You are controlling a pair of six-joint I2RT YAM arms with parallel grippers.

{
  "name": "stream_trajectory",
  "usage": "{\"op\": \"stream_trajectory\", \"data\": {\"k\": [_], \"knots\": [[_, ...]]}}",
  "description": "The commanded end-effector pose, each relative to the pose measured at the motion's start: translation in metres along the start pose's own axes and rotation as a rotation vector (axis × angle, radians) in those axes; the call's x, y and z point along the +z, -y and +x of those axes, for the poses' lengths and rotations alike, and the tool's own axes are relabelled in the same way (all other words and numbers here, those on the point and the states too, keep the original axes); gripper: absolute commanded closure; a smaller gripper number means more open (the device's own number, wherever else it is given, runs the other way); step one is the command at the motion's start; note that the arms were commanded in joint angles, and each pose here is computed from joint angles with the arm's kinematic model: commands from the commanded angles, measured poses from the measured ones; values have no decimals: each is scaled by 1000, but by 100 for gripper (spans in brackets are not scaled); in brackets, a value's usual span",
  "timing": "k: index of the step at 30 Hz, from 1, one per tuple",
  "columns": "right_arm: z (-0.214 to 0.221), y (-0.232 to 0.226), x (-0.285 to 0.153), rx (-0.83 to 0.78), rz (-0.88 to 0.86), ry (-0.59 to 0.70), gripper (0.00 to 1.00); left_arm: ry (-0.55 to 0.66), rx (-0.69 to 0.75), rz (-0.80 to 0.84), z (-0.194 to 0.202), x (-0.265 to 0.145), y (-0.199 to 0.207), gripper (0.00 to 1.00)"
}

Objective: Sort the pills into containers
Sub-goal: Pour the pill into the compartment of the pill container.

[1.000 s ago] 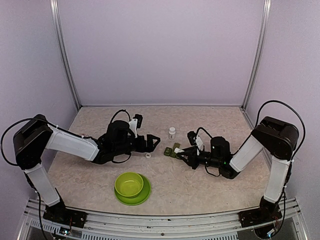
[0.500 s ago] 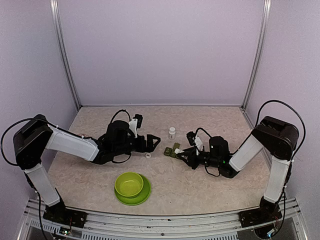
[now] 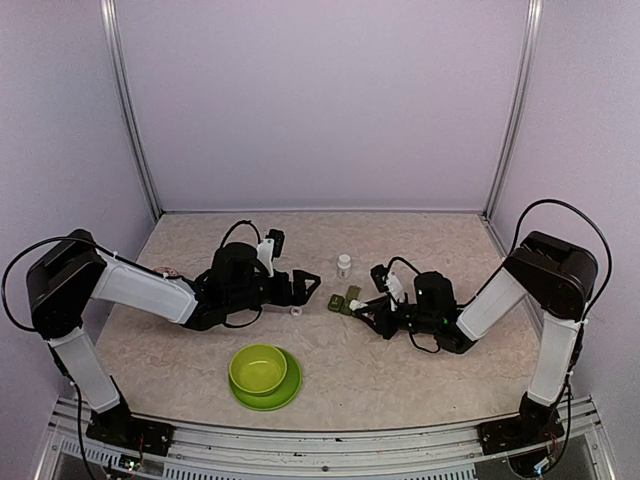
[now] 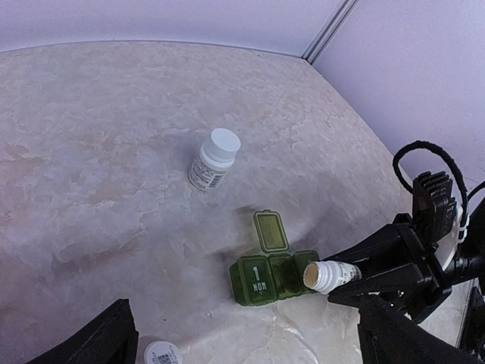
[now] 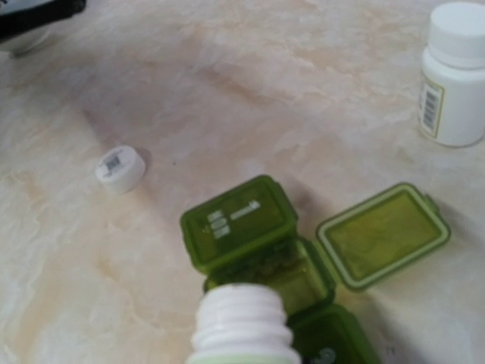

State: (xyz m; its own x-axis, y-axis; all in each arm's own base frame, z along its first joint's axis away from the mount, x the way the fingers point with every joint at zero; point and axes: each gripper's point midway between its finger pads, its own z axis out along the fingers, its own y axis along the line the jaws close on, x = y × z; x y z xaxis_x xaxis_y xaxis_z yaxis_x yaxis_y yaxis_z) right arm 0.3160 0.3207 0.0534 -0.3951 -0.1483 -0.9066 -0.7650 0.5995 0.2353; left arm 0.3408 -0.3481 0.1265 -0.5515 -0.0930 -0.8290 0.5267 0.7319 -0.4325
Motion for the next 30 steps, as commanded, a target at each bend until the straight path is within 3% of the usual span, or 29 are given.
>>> {"op": "stream_trajectory", "data": {"k": [1, 30], "knots": [[-13, 6, 1, -10, 22, 13, 89, 20, -14, 13, -3, -2, 0, 1], [-16, 11, 2, 0, 58, -52, 90, 20, -38, 23, 2, 0, -1, 1]]}}
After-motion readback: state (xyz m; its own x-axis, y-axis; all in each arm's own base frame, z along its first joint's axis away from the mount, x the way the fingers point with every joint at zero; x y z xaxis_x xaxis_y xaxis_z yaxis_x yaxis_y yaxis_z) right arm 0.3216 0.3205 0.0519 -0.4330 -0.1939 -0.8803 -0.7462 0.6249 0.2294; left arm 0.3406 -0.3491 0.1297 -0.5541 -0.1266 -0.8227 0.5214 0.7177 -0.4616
